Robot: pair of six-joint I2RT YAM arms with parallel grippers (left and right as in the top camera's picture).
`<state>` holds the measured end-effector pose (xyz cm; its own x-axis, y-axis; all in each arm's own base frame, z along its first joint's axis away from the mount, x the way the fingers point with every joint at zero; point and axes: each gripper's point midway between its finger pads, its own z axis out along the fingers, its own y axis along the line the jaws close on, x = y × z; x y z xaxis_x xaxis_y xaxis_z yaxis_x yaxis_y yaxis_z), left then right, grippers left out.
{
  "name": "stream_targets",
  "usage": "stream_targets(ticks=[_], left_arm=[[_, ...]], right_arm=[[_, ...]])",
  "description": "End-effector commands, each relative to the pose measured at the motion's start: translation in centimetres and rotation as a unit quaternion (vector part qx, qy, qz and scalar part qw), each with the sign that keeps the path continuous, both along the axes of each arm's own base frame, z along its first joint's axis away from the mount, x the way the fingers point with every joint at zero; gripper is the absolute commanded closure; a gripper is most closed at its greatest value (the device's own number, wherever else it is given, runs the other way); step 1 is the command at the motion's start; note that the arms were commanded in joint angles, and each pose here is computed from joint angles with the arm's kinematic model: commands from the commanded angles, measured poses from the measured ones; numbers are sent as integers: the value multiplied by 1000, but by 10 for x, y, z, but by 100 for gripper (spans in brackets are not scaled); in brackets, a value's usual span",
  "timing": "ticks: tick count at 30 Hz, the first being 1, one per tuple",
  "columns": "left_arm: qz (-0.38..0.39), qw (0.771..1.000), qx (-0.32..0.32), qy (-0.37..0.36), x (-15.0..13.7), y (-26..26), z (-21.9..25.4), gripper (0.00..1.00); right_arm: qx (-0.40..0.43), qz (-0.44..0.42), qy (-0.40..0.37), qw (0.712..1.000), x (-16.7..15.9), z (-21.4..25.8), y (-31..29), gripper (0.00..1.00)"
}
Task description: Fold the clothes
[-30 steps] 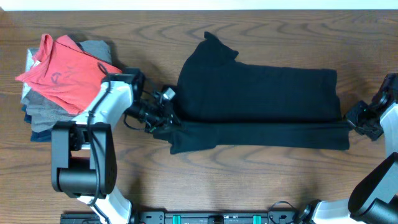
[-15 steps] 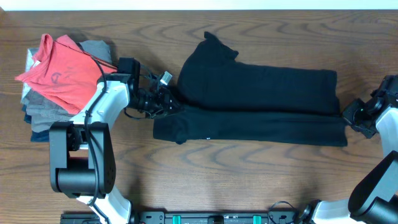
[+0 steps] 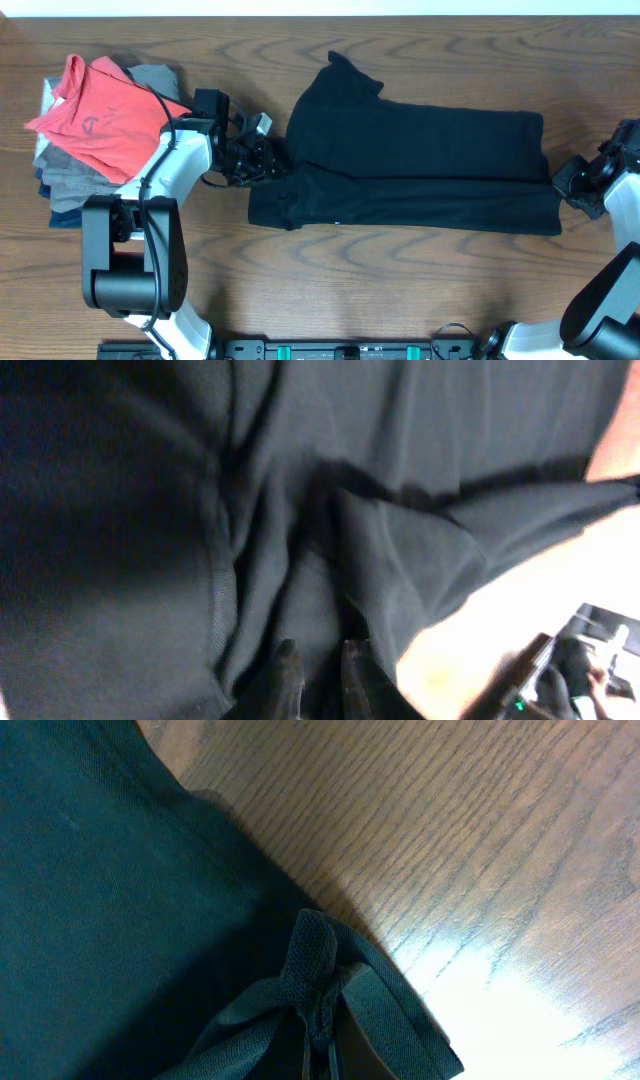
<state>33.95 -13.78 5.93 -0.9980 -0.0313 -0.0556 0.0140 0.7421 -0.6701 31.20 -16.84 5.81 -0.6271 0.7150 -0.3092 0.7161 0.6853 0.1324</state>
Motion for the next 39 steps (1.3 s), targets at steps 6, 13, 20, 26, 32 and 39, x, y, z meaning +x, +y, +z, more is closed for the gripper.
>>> stream_targets(ticks=[6,13,20,26,32,39], left_arm=[[-29,996,-86,-6,-9,-21,33,48],[-60,998,-7,5,-26,-12,13,45],[-101,993,50,-23,-29,-31,-1,45],[-104,991,73,-33,-26,-38,-6,80],[-64,995,69,-45,-8,-30,0,94],[55,996,43,-52,35,-14,11,94]], right_arm=[[-6,8,2,1000,-1,0,2,98],[-6,8,2,1000,-1,0,2,98],[-4,8,6,1000,-3,-1,3,98],[-4,11,9,1000,-4,-1,3,99],[-4,11,9,1000,-4,-1,3,99],[-9,11,-1,1000,1,0,1,99]])
